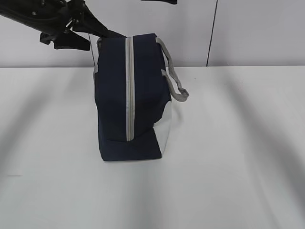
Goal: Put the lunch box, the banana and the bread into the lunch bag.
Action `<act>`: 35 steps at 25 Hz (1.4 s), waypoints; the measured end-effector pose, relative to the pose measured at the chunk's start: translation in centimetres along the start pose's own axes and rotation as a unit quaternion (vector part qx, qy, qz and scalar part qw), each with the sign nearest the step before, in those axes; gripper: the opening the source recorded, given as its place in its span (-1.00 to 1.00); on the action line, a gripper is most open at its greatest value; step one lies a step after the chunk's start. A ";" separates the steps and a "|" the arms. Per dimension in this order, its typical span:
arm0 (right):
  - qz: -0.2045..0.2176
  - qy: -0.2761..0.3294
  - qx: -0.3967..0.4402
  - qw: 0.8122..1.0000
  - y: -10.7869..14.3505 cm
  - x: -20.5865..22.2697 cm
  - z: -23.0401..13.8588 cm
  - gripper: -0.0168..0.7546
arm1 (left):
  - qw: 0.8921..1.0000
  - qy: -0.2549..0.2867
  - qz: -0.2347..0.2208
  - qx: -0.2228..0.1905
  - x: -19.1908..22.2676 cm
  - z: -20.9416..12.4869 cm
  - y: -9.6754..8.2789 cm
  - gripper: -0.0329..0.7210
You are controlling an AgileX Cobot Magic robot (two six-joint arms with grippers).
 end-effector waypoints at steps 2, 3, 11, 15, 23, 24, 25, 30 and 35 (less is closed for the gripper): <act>-0.003 -0.001 0.008 1.000 0.4 -0.6 0.5 0.21 | 1.000 0.013 -0.002 -0.005 -0.3 -0.3 0.1 0.55; -0.004 -0.001 0.014 1.000 0.6 -0.8 0.6 0.21 | 1.000 0.019 -0.002 -0.009 -0.4 -0.4 0.3 0.56; 0.000 0.027 0.084 0.996 3.0 -1.8 -0.8 0.20 | 0.995 0.067 0.079 0.012 -4.2 -2.1 0.0 0.48; 0.002 0.041 0.099 0.994 5.7 -3.0 -1.6 0.20 | 0.988 0.085 0.127 0.019 -6.5 -3.0 -0.4 0.41; 0.008 0.075 0.141 0.987 11.5 -5.3 -5.5 0.20 | 0.980 0.054 0.181 0.061 -10.3 -4.7 -4.1 0.25; 0.009 0.079 0.146 0.986 12.1 -5.5 -6.2 0.20 | 0.980 0.052 0.179 0.067 -10.7 -5.2 -4.7 0.24; 0.009 0.084 0.152 0.985 12.8 -5.8 -7.0 0.20 | 0.980 0.050 0.178 0.072 -11.3 -5.9 -5.4 0.24; -0.058 0.089 0.183 0.977 13.4 -6.7 -10.5 0.20 | 0.981 0.047 0.174 0.073 -14.0 -9.6 -6.9 0.23; -0.120 0.090 0.184 0.971 13.5 -7.7 -12.8 0.20 | 0.975 0.046 0.200 0.080 -17.2 -14.5 -6.1 0.21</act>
Point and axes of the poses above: a point on each arm's last joint axis where the gripper is mounted, x pointing out along that axis toward the gripper, y along the wrist's bending axis when the last joint is at zero, z = x × y, the point moved 5 cm from there along x, pointing out along that axis toward the gripper, and after that the axes turned 12 degrees about -x, right-handed, at the moved point
